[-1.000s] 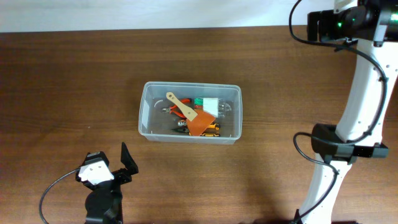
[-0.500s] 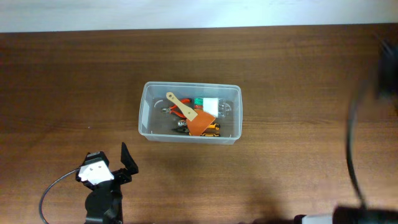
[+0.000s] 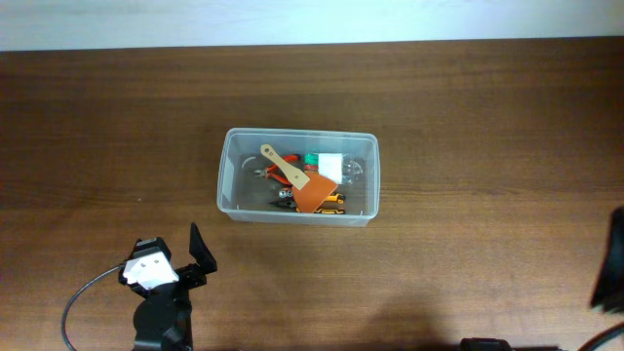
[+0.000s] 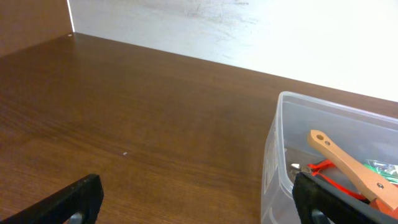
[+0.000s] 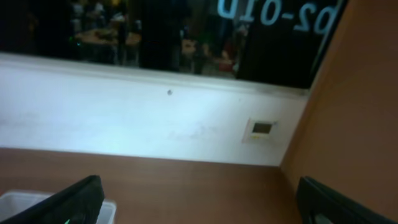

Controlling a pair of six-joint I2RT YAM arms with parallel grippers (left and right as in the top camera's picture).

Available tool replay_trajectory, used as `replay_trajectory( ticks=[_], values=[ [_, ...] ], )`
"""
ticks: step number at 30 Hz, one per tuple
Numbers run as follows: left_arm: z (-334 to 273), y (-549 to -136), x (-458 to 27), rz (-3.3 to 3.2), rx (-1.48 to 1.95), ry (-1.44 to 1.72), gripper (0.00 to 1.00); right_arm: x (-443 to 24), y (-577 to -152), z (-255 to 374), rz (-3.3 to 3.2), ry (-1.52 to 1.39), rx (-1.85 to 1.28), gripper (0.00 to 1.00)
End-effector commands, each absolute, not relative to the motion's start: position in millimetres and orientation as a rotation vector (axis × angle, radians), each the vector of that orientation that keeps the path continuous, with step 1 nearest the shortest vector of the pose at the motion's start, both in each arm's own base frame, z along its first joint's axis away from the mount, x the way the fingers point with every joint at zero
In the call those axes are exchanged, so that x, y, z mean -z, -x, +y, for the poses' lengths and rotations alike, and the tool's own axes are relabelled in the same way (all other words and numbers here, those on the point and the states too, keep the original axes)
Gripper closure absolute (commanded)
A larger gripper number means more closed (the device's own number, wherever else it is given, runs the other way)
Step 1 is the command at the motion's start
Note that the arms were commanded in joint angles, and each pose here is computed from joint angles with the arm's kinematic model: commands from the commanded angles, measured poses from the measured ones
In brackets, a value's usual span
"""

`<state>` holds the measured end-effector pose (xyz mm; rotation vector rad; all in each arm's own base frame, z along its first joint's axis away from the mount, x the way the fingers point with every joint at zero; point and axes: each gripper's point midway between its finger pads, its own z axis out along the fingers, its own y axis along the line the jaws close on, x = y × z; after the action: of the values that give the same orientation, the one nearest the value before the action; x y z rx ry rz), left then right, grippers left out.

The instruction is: Pack container

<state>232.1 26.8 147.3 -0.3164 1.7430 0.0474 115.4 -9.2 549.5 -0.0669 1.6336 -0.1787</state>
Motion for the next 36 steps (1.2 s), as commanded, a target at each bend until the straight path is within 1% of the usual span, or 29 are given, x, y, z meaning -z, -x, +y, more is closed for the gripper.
replay_trajectory(
  ticks=[1,4,7,12,17,27,34,36],
  values=[
    [27,-232,-147,1.743,-0.054,0.309,0.01,-503,-111,-3,1.662,0.095,0.137,0.01],
    [27,-232,-147,1.743,-0.054,0.309,0.01,-457,-114,2,1.661,0.123,0.107,0.01],
    [27,-232,-147,1.743,-0.054,0.309,0.01,-422,-125,13,1.630,0.169,0.058,0.01],
    [27,-232,-147,1.743,-0.054,0.309,0.01,-367,-156,25,1.612,0.224,-0.004,0.01],
    [27,-232,-147,1.743,-0.054,0.309,0.01,-315,-195,23,1.594,0.140,-0.082,0.01],
    [27,-232,-147,1.743,-0.054,0.309,0.01,-234,-227,21,1.604,0.105,-0.110,0.01],
    [27,-232,-147,1.743,-0.054,0.309,0.01,-198,-234,20,1.624,0.085,-0.115,0.01],
    [27,-232,-147,1.743,-0.054,0.309,0.01,-189,-236,13,1.640,0.022,-0.118,0.01]
  ],
)
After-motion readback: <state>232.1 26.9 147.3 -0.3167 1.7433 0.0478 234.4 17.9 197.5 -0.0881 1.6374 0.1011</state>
